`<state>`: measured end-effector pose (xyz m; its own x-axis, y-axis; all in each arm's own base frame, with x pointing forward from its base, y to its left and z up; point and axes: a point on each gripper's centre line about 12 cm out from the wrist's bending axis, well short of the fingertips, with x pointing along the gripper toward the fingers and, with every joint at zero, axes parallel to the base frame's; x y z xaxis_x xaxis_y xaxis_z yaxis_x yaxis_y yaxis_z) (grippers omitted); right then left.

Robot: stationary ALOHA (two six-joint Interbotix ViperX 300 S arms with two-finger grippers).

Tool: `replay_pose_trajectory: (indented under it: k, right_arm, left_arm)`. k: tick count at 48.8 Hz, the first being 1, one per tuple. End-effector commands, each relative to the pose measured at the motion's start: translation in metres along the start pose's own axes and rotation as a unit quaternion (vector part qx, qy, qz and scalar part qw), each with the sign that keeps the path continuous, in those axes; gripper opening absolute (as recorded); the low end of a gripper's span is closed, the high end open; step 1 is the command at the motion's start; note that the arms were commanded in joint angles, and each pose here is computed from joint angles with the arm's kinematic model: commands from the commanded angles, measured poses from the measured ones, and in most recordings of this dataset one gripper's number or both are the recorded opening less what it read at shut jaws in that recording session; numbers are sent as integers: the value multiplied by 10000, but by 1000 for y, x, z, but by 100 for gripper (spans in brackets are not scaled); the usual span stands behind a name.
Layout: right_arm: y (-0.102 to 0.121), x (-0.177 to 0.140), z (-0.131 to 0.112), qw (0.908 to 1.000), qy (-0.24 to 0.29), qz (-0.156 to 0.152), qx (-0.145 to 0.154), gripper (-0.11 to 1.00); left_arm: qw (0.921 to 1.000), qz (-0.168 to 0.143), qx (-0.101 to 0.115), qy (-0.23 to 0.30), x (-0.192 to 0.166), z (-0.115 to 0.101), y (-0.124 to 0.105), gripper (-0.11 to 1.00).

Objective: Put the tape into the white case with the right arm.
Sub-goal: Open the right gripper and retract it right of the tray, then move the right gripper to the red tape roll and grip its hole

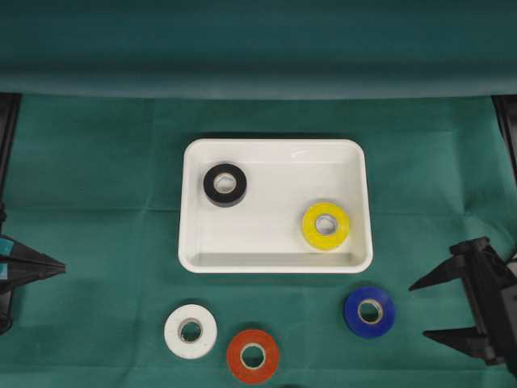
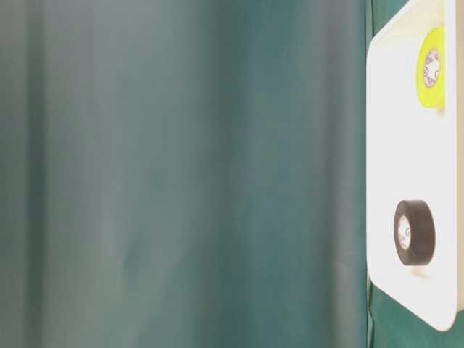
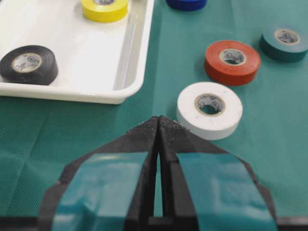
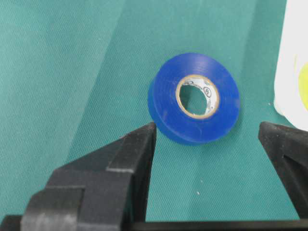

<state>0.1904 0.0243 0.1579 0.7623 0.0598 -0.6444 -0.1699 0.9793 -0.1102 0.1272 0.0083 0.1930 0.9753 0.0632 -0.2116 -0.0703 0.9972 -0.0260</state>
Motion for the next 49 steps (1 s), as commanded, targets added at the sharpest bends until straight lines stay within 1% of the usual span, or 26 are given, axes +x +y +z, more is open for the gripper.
replay_pose_trajectory:
  k: [1, 3, 6, 10, 12, 20, 26, 31, 42, 49]
  right_arm:
    - [1, 6, 18, 9999, -89, 52, 12, 63]
    - [1, 9, 23, 10000, -67, 62, -3, 63]
    - [2, 16, 30, 9999, 1, 89, 54, 63]
    - [4, 27, 41, 9995, 132, 125, 250, 63]
    - [6, 33, 45, 9993, 191, 150, 294, 63]
    - [18, 59, 63, 9987, 389, 297, 174, 63]
    - [23, 79, 81, 9983, 438, 332, 174, 63]
    - [24, 97, 100, 9983, 469, 295, 183, 63]
    - [25, 133, 127, 9972, 719, 141, 173, 63]
    - [25, 155, 149, 9975, 681, 92, 190, 63]
  left_arm:
    - [10000, 15, -3, -54, 0, 5, 0, 0]
    - [10000, 15, -3, -54, 0, 5, 0, 0]
    - [10000, 15, -3, -54, 0, 5, 0, 0]
    - [10000, 15, 5, -62, 0, 5, 0, 0]
    - [10000, 15, 5, -62, 0, 5, 0, 0]
    - [10000, 15, -3, -54, 0, 5, 0, 0]
    - [10000, 15, -3, -54, 0, 5, 0, 0]
    - [10000, 15, -3, -62, 0, 5, 0, 0]
    - [10000, 15, -3, -46, 0, 4, 0, 0]
    - [10000, 15, -3, -54, 0, 4, 0, 0]
